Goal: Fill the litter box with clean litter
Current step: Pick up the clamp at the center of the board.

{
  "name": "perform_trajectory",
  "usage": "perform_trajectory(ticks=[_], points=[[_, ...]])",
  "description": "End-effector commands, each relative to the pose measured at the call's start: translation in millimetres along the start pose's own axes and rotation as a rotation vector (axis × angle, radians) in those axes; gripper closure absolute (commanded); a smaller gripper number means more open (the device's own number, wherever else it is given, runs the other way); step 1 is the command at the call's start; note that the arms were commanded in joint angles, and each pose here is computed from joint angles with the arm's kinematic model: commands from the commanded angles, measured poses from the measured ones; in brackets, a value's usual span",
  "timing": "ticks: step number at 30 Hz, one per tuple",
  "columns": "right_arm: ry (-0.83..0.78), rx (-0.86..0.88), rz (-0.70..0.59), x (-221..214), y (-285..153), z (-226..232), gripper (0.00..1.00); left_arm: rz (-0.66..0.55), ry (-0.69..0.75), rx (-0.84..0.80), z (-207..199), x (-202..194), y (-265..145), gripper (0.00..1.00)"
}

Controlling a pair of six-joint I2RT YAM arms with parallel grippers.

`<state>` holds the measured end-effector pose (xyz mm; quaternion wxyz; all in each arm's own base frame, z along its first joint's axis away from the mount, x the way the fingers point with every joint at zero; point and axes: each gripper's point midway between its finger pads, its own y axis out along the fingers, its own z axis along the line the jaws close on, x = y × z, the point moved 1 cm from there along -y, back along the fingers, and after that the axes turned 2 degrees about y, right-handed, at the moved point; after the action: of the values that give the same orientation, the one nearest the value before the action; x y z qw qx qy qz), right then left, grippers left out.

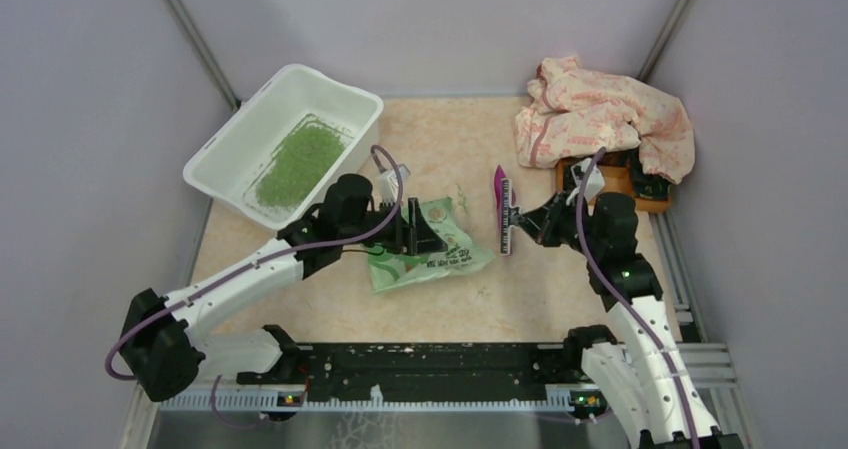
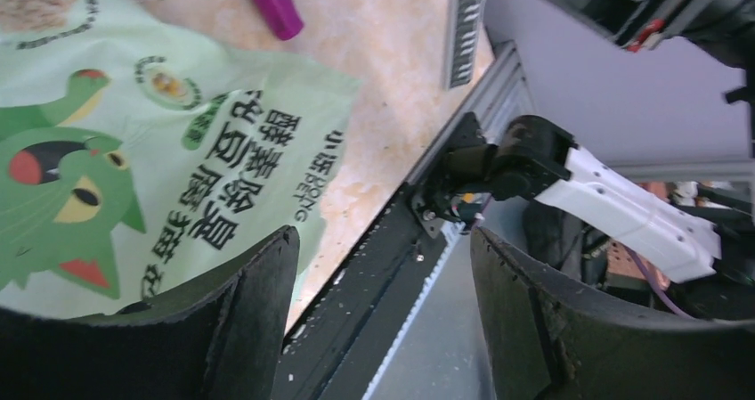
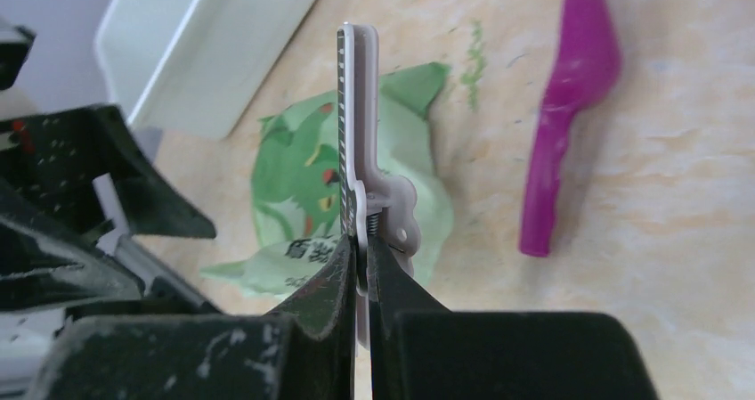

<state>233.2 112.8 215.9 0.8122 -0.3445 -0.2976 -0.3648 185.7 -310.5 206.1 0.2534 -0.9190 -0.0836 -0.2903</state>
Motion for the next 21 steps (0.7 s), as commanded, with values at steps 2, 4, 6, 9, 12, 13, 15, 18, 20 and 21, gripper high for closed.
perform_trajectory(ticks=[2, 4, 6, 9, 12, 13, 15, 18, 20, 21], points=[[-0.012, 0.358, 0.106, -8, -12, 59, 1.0, -0.057, 0.051, -0.229, -43, 15, -7, 0.21], [-0.009, 0.428, 0.136, -13, -15, 69, 1.0, -0.059, 0.06, -0.276, -47, 13, -6, 0.2], [-0.002, 0.497, 0.172, -18, -18, 79, 1.0, -0.072, 0.081, -0.311, -51, 12, -4, 0.2], [-0.007, 0.535, 0.216, -25, -17, 88, 1.0, -0.093, 0.107, -0.344, -56, 13, -2, 0.2], [-0.029, 0.571, 0.255, -34, -17, 99, 1.0, -0.113, 0.135, -0.36, -60, 16, 2, 0.2], [-0.031, 0.581, 0.257, -35, -18, 103, 1.0, -0.117, 0.143, -0.358, -60, 17, 4, 0.2], [-0.027, 0.59, 0.258, -36, -17, 107, 1.0, -0.128, 0.158, -0.363, -62, 20, 6, 0.2], [-0.02, 0.606, 0.281, -41, -17, 109, 1.0, -0.159, 0.174, -0.375, -65, 24, 5, 0.2], [-0.02, 0.622, 0.286, -42, -18, 112, 1.0, -0.17, 0.18, -0.365, -63, 26, 6, 0.2], [-0.019, 0.627, 0.284, -42, -19, 113, 1.0, -0.177, 0.181, -0.36, -62, 27, 6, 0.2]])
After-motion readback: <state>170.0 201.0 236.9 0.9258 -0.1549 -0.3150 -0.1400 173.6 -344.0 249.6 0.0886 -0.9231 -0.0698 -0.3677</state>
